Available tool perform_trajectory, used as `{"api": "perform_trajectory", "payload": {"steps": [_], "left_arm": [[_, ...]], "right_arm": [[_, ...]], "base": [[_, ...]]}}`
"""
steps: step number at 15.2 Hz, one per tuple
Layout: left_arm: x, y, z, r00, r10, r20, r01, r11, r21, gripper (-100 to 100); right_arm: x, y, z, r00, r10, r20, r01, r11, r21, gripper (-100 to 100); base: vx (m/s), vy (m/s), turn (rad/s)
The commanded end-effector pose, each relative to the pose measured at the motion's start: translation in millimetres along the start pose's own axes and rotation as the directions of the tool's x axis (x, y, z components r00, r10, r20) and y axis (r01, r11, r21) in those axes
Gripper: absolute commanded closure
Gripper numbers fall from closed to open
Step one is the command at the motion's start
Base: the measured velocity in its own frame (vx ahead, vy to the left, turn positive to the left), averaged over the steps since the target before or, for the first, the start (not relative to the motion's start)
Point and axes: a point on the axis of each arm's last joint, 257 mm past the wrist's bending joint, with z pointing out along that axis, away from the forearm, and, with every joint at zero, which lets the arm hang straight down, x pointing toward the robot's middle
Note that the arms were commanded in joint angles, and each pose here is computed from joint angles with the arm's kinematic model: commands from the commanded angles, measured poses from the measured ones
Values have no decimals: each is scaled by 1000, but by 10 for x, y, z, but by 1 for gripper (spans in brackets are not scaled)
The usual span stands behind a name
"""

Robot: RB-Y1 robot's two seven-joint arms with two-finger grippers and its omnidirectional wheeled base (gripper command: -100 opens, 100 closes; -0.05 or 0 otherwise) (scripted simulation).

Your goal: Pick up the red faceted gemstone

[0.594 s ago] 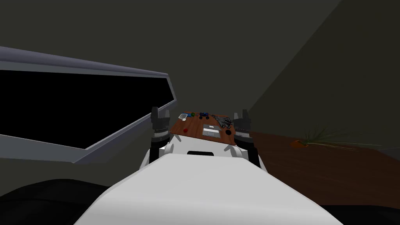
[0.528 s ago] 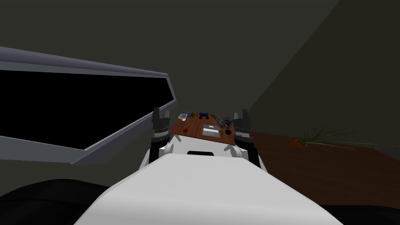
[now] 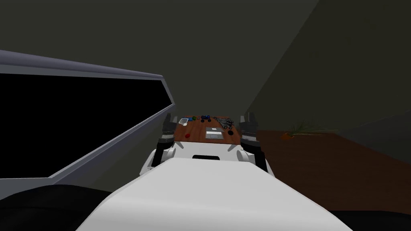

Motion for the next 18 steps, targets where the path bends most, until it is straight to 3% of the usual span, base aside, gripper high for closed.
{"api": "perform_trajectory", "payload": {"steps": [1,2,3,5,6,7,11,12,13,15,16,18], "left_arm": [[-29,222,-42,1000,-8,-9,7,998,-60,-100],[-82,445,-82,1000,-16,-11,15,993,-115,-100],[-82,445,-82,1000,-16,-11,15,993,-115,-100],[-151,682,-133,1000,-25,-8,23,984,-174,-100],[-234,927,-199,999,-34,1,33,971,-236,-100],[-234,928,-199,999,-34,1,33,971,-236,-100],[-447,1441,-378,998,-50,36,60,929,-364,-100],[-447,1441,-378,998,-50,36,60,929,-364,-100],[-558,1613,-427,997,-59,58,77,909,-409,-100],[-574,1699,-494,996,-56,62,77,900,-428,-100],[-695,1869,-553,994,-63,89,98,876,-472,-100],[-713,1955,-630,994,-60,94,99,865,-491,-100]], "right_arm": [[0,0,0,1000,0,0,0,1000,0,0],[0,0,0,1000,0,0,0,1000,0,0],[0,0,0,1000,0,0,0,1000,0,0],[0,0,0,1000,0,0,0,1000,0,0],[0,0,0,1000,0,0,0,1000,0,0],[0,0,0,1000,0,0,0,1000,0,0],[0,0,0,1000,0,0,0,1000,0,0],[-1,0,0,1000,0,0,0,1000,0,0],[-1,-1,-1,1000,0,0,0,1000,0,0],[-1,0,0,1000,0,0,0,1000,0,0],[-1,-1,-1,1000,0,0,0,1000,0,0],[0,0,0,1000,0,0,0,1000,0,0]], "base": [[-10,55,-266],[-5,55,-263],[-4,50,-187],[-8,46,-243],[-5,46,-332],[-6,48,-228],[-7,54,-293],[-8,41,-96],[-10,40,-253],[-13,43,-185],[-19,36,-287],[-16,41,-199]]}}
